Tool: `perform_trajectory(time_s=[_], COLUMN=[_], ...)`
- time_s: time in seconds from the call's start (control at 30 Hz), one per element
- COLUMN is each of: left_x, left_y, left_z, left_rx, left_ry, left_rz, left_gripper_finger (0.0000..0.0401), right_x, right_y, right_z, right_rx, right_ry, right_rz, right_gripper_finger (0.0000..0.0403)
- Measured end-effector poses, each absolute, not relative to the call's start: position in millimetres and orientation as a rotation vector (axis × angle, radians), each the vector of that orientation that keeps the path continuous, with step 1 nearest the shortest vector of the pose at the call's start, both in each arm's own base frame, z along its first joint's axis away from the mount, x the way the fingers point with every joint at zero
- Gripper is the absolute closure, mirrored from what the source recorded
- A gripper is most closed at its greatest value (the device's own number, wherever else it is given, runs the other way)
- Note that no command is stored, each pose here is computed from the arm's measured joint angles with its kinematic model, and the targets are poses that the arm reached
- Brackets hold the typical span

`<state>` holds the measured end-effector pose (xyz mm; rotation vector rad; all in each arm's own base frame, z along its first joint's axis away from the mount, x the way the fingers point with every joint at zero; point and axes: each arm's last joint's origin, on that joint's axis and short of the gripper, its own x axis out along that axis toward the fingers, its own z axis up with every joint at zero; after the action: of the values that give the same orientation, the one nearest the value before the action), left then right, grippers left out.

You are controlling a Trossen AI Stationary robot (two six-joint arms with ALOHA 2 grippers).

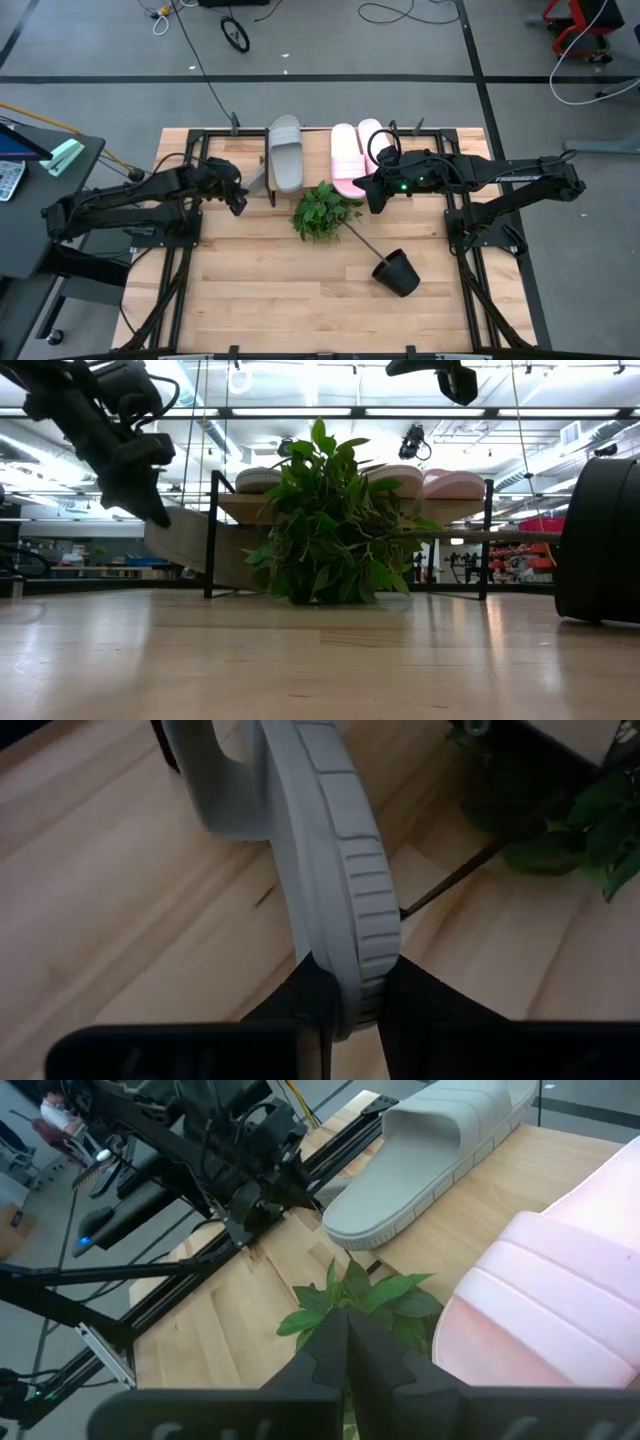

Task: Pick and place slides into the shelf
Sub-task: Put the gray slides on the shelf

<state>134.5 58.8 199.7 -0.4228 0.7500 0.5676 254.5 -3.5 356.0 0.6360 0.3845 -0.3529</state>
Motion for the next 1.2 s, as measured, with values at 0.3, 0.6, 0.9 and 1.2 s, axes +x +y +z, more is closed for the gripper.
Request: perform_trajectory(time_s=[0.3,0.6,0.9,1.2], left_x=[131,132,125,109], left_y=[48,34,21,13], left_z=[222,242,276,337], left_rx=[-0.657,-0.765,-0.777,-0.772], left_ry=[0.787,0.782,0.803,0.697], left_rz=[0.648,0.668,0.647,0.637], left_gripper_finger=[0.0346,0.0347,0.0347,0.0347], right_x=[255,255,255,255], right_y=[-3,-3,-3,-3], right_z=[356,356,356,356], right_rx=[0.613,0.605,0.587,0.544], right_ry=[0.387,0.388,0.394,0.406], right_rz=[-0.347,-0.345,-0.334,-0.309], right_gripper_finger=[0.0391,0.0391,0.0391,0.0391])
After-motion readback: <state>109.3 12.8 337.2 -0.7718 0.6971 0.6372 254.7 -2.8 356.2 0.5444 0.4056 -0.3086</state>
